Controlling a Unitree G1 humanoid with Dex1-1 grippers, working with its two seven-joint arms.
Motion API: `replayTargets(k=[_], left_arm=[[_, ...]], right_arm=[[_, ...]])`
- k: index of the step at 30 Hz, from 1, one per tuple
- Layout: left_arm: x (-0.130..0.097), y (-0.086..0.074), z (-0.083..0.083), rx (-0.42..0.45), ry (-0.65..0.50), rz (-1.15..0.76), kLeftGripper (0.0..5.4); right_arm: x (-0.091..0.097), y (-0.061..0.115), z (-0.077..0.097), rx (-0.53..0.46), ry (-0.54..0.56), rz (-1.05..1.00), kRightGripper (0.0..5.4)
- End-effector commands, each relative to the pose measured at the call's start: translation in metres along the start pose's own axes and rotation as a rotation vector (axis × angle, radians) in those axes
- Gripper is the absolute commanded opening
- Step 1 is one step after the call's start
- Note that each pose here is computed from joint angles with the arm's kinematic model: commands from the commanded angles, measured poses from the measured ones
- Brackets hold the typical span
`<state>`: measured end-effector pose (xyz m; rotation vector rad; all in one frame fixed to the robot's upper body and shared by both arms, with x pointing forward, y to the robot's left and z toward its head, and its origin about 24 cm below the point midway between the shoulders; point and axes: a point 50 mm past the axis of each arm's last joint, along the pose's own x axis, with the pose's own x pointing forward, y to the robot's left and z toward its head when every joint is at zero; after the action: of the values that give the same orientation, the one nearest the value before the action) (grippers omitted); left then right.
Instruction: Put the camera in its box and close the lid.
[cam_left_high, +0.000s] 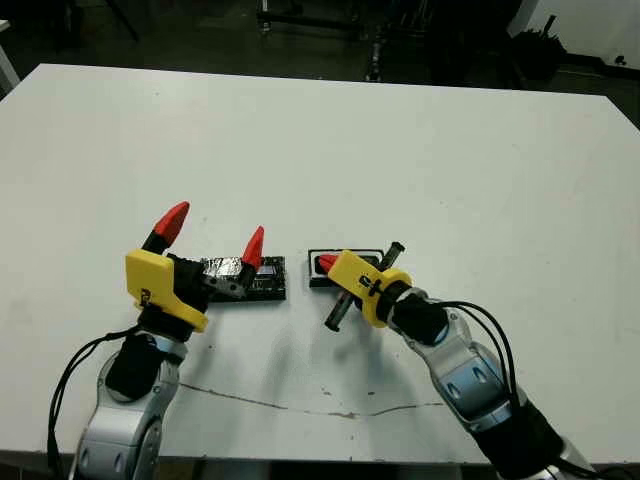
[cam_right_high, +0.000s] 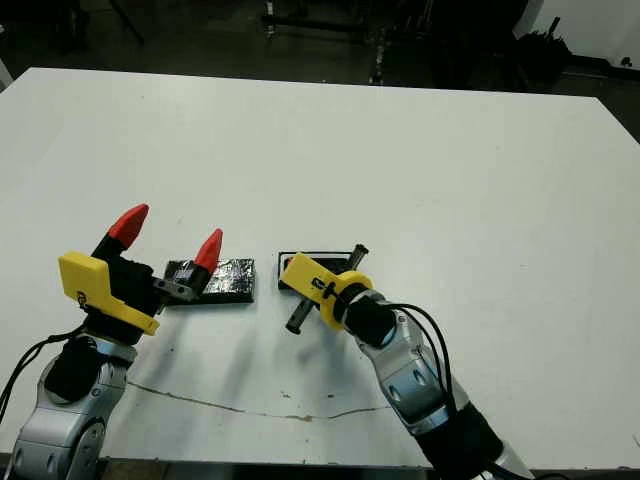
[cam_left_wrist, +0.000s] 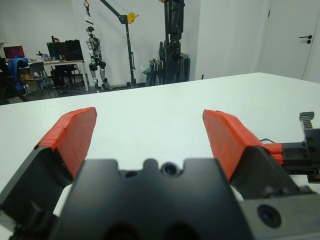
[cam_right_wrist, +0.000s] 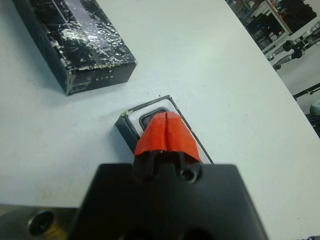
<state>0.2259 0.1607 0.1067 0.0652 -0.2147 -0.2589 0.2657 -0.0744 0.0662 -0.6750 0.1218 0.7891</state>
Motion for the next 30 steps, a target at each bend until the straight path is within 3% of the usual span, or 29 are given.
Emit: replayTargets(k=[1,6,9,15,18,24,30], left_arm=[[-0.001,0.0,-0.001,-0.002,0.012,0.004,5.4],[-0.002,0.0,0.0,0.01,0.007,0.001,5.4],[-0.002,0.002,0.002,0.023,0.005,-0.005,5.4],[0.002,0.011,0.013,0.089,-0.02,-0.061,5.4],[0.007,0.019,0.021,0.165,-0.047,-0.133,5.4],[0.021,0.038,0.039,0.283,-0.043,-0.305,5.4],[0.042,0.057,0.062,0.425,0.111,-0.634,5.4]], right_arm=[[-0.01,0.006,-0.029,0.054,0.115,0.043,0.01],[-0.019,-0.003,-0.026,0.07,0.03,-0.012,0.01],[-0.033,-0.013,-0.014,0.151,-0.034,-0.095,0.01],[-0.084,-0.047,0.017,0.248,-0.231,-0.308,0.01],[-0.109,-0.061,0.024,0.341,-0.328,-0.394,0.01],[-0.157,-0.066,0.017,0.426,-0.381,-0.506,0.01],[-0.182,-0.056,-0.004,0.583,-0.314,-0.549,0.01]])
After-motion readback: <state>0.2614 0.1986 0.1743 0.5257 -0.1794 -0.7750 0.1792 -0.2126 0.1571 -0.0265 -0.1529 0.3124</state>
